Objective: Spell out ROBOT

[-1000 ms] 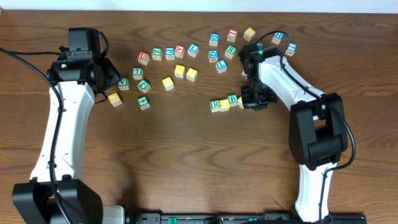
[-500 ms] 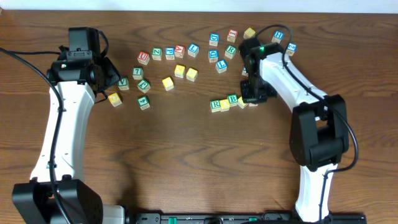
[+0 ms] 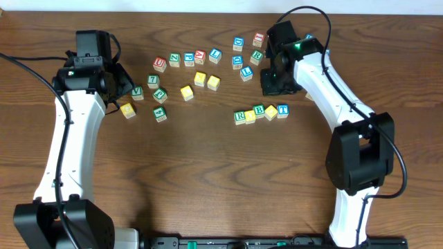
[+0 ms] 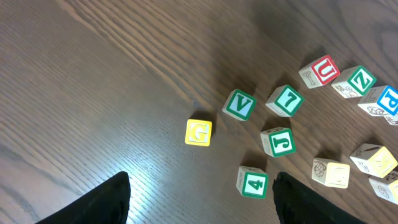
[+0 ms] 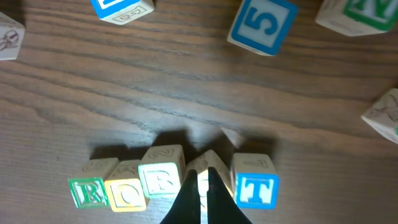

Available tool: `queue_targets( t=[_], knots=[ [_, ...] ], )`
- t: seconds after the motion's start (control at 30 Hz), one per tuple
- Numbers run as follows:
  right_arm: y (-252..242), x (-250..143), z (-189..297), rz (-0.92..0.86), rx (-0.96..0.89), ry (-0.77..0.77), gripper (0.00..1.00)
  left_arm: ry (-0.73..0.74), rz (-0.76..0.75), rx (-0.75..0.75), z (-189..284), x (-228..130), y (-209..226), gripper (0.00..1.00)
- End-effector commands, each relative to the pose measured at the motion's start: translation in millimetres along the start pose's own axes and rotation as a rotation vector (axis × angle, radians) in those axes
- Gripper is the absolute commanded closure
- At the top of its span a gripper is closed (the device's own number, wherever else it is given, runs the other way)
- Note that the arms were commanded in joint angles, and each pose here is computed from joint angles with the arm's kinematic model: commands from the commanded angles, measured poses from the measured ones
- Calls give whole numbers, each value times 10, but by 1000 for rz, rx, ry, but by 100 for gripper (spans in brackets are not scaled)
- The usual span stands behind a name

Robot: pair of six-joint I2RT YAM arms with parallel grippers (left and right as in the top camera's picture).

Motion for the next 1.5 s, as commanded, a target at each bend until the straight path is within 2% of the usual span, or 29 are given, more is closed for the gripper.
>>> queue_targets(
  t=[0.0,1.47],
  knots=[
    [61,-1,-172,-1,17,32,99,4,-4,21,-53,-11,23,28],
    [-17,-222,-526,-31,-18,79,99,5,-4,22,-53,-12,23,27]
  ],
)
Point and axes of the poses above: each gripper's point midway between its finger pads, its own z axis back along the fingers, its own y axis along the line the jaws close on, x = y × z, the point moved 8 cm from there along z, back along the fingers, and after that the axes turned 12 degrees about z, right-handed, at the moved point
